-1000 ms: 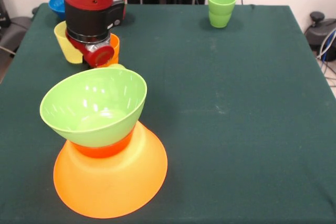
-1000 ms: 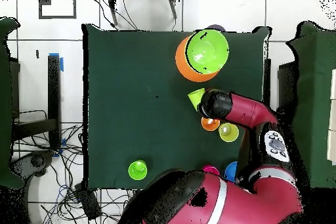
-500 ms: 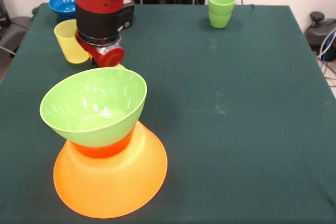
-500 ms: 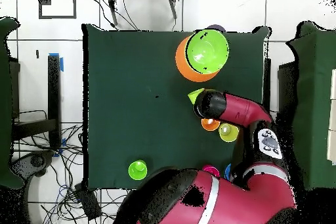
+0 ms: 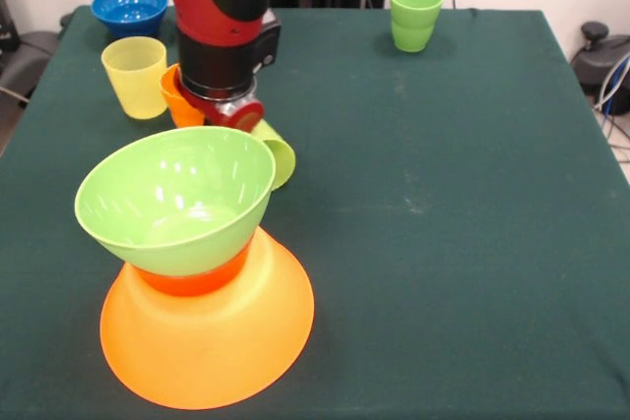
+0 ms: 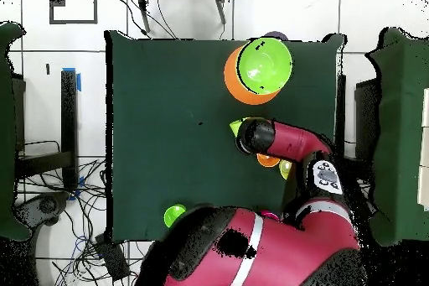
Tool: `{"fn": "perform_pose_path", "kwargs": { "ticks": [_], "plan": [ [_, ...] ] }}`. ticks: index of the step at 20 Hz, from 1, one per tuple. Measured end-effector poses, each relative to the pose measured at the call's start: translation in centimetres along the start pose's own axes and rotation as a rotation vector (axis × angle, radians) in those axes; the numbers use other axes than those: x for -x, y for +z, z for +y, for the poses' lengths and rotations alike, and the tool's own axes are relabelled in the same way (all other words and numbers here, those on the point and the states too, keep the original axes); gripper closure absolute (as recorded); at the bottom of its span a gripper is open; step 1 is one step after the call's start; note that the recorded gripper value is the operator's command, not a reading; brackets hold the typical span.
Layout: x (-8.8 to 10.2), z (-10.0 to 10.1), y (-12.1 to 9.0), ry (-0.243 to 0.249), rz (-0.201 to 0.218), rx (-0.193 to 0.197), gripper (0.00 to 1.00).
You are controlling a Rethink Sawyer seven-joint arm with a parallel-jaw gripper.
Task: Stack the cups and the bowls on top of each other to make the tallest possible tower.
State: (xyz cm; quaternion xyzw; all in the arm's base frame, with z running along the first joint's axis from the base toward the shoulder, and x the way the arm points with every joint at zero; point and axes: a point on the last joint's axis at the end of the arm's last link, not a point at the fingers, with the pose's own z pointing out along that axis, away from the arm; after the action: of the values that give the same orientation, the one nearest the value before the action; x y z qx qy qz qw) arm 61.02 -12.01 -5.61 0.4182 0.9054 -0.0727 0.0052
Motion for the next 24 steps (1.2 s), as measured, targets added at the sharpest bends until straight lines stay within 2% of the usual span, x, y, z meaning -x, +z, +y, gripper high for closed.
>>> {"fn": "perform_pose_path", "kwargs": {
  "ticks": [8, 16, 24],
  "plan": [
    [-2.1, 1.2, -0.3, 0.000, 0.024, 0.001, 1.00],
    [-3.8, 1.6, -0.4, 0.002, 0.050, -0.003, 1.00],
    [-4.3, 1.5, -1.6, 0.023, 0.061, 0.003, 1.00]
  ]
}}
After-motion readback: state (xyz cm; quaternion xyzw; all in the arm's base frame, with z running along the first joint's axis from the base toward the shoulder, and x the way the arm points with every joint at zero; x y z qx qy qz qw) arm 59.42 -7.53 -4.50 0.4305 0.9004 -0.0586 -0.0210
